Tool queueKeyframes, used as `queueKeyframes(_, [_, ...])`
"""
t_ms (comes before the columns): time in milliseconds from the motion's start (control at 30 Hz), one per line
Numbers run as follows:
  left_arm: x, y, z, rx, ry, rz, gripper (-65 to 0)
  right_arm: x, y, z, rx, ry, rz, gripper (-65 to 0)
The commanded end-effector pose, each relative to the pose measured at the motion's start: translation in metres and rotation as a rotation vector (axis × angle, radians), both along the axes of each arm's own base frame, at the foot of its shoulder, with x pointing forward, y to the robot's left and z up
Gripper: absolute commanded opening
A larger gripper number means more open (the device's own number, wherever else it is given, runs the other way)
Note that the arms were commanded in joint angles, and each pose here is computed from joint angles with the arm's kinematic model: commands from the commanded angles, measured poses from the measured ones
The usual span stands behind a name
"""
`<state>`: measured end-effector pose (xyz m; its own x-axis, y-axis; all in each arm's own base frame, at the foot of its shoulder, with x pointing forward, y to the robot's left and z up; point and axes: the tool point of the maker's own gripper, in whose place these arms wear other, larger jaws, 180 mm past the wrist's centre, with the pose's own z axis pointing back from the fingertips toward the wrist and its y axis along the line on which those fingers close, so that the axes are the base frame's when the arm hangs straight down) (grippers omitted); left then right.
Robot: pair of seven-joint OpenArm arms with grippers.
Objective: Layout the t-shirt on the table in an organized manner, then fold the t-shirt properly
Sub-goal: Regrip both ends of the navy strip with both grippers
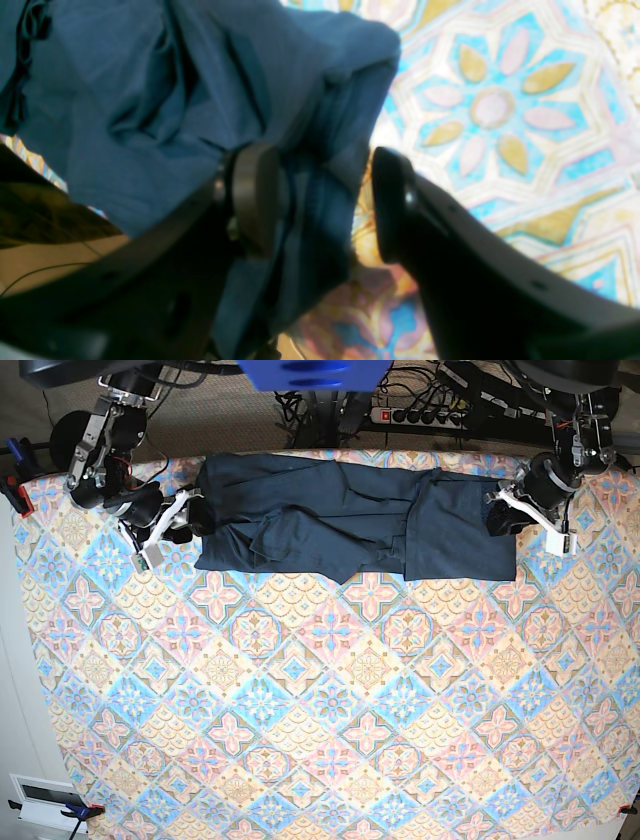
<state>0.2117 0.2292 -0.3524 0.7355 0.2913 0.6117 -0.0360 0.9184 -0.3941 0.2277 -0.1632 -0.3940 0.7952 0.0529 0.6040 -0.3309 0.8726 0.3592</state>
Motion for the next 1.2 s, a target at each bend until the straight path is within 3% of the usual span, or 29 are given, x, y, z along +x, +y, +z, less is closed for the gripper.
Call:
queueKeyframes(0, [0.005,0.002,0.009,0.007,-0.034,-0.008,-48.8,0.015,0.001,0.014,0.016,-0.062,-0.006,-36.4])
queueKeyframes(100, [0.005,0.002,0.009,0.007,-0.034,-0.008,-48.8,0.038,0.004,0.025,0.032,-0.110,-0.012,-36.4])
queueKeyframes(400, [0.005,0.002,0.009,0.007,-0.034,-0.008,-48.8,0.025,0.008,-0.012,0.104,0.012,-0.045,-36.4])
queueKeyframes(1167, [0.006,0.002,0.009,0.007,-0.039,-0.007,-48.7,-0.010,0.011,-0.032,0.105,0.100,-0.041,-36.4])
